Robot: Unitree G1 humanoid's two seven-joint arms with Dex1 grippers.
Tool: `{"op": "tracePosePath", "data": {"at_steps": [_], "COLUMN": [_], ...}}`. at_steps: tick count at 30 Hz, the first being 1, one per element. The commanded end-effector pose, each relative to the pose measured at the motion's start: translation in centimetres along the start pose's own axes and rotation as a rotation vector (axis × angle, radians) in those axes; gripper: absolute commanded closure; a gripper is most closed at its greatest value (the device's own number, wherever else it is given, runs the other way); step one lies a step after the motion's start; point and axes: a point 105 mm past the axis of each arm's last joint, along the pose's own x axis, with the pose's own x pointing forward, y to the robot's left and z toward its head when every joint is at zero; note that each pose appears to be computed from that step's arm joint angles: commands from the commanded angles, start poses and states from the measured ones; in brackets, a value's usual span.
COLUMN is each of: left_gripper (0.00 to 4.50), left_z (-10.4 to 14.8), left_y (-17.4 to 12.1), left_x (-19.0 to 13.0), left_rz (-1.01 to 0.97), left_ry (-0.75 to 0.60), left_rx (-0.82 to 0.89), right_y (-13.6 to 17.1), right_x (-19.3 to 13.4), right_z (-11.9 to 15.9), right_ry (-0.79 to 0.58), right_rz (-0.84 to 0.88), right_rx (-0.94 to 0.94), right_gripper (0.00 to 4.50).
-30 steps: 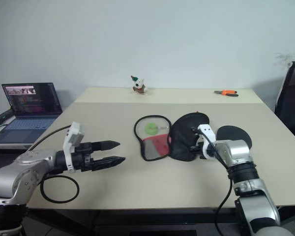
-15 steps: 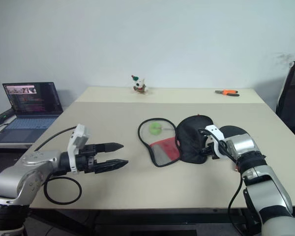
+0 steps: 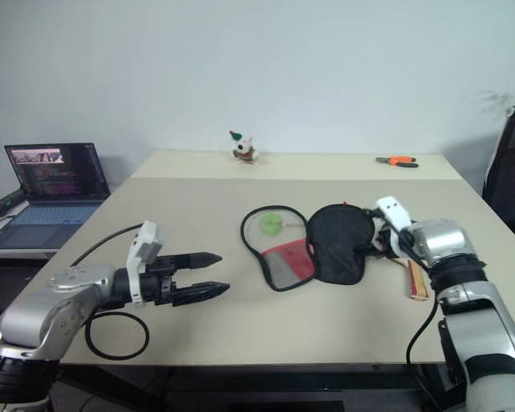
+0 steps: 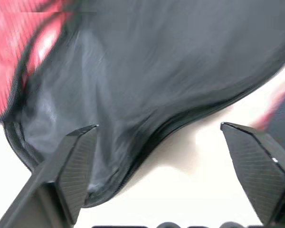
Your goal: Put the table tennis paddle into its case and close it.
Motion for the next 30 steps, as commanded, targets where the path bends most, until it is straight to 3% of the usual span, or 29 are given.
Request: {"op": "tracePosePath", "data": {"at_steps": [1, 5, 12, 21, 29, 30], "left_gripper": [0.00, 0.00, 0.00, 0.00, 0.00, 0.00], "left_z": [1.9, 2.9, 3.8, 4.1, 3.9, 3.9], "left_y": [-0.5, -0.4, -0.2, 0.0, 0.1, 0.1], "left_x": [0.6, 1.2, 2.3, 2.8, 2.7, 2.7], "left_rz": [-0.019, -0.033, -0.093, -0.112, -0.098, -0.096], "left_ry": [-0.040, -0.064, -0.039, -0.038, -0.040, -0.040], "left_rx": [0.078, 0.097, 0.155, 0.172, 0.169, 0.169], "right_y": [-2.0, -3.9, -4.3, -2.7, -4.2, -4.5], "right_x": [-2.7, -4.3, -4.9, -3.6, -2.4, -2.3], "right_z": [0.7, -1.7, -5.7, -9.2, -9.9, -10.0], "right_ry": [-0.113, -0.136, -0.122, -0.044, -0.042, -0.039], "right_rz": [-0.162, -0.403, -0.583, -0.553, -0.590, -0.602], "right_rx": [0.040, 0.097, 0.224, 0.329, 0.355, 0.354], "right_gripper": [0.04, 0.04, 0.04, 0.04, 0.04, 0.21]}}
